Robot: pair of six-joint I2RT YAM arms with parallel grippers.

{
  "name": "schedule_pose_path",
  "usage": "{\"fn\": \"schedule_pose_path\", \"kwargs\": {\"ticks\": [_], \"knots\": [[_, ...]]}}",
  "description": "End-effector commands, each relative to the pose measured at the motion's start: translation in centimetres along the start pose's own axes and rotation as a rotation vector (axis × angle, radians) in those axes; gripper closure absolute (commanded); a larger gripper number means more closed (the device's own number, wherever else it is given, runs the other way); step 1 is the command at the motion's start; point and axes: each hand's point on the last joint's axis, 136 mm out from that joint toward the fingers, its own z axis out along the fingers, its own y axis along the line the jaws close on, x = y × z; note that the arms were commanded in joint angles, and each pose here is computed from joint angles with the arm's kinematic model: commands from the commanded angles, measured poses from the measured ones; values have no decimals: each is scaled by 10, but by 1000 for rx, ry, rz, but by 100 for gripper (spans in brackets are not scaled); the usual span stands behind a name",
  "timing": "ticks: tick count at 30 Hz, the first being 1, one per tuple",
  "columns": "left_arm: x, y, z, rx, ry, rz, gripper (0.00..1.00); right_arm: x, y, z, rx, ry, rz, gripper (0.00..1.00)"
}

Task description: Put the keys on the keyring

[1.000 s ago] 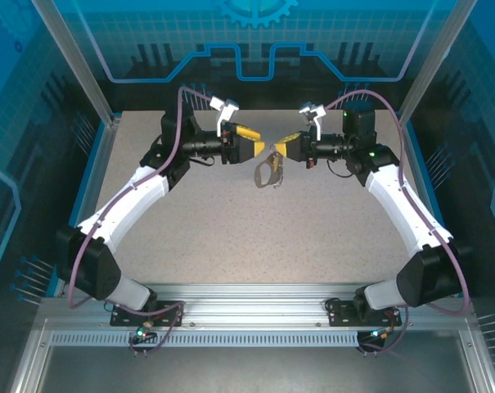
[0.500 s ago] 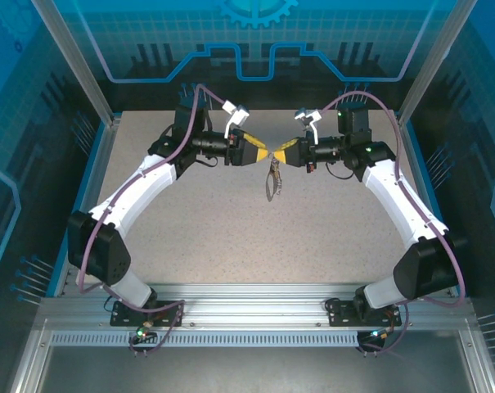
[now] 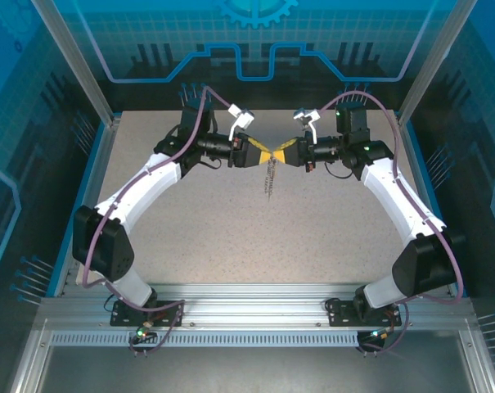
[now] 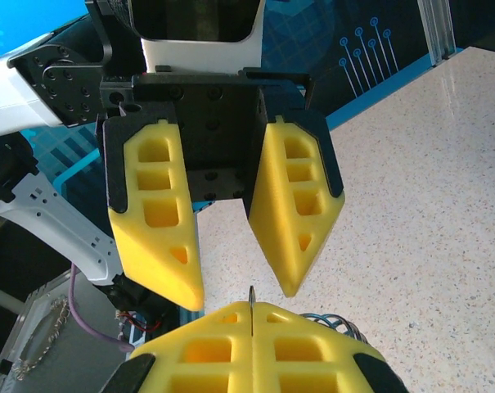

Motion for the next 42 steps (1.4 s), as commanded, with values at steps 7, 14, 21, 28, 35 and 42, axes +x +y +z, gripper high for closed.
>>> {"fn": "schedule_pose_path", "kwargs": {"ticks": [7, 14, 21, 28, 35, 42], "knots": [[-5, -11, 6, 41, 6, 46, 73, -12, 8, -2, -34, -18, -33, 100], [-5, -13, 9, 48, 8, 52, 85, -11, 7, -1, -34, -17, -29, 100], [-8, -14, 13, 52, -15, 55, 100, -12, 10, -2, -34, -25, -25, 91], [-13, -10, 10, 20, -111, 34, 100, -14, 9, -27, 85, -151, -15, 58], [-17, -15, 3, 16, -216, 20, 100, 8, -2, -35, 182, -276, 56, 54], [-18, -22, 0, 25, -250, 20, 100, 12, 2, -23, 157, -306, 40, 53]]}}
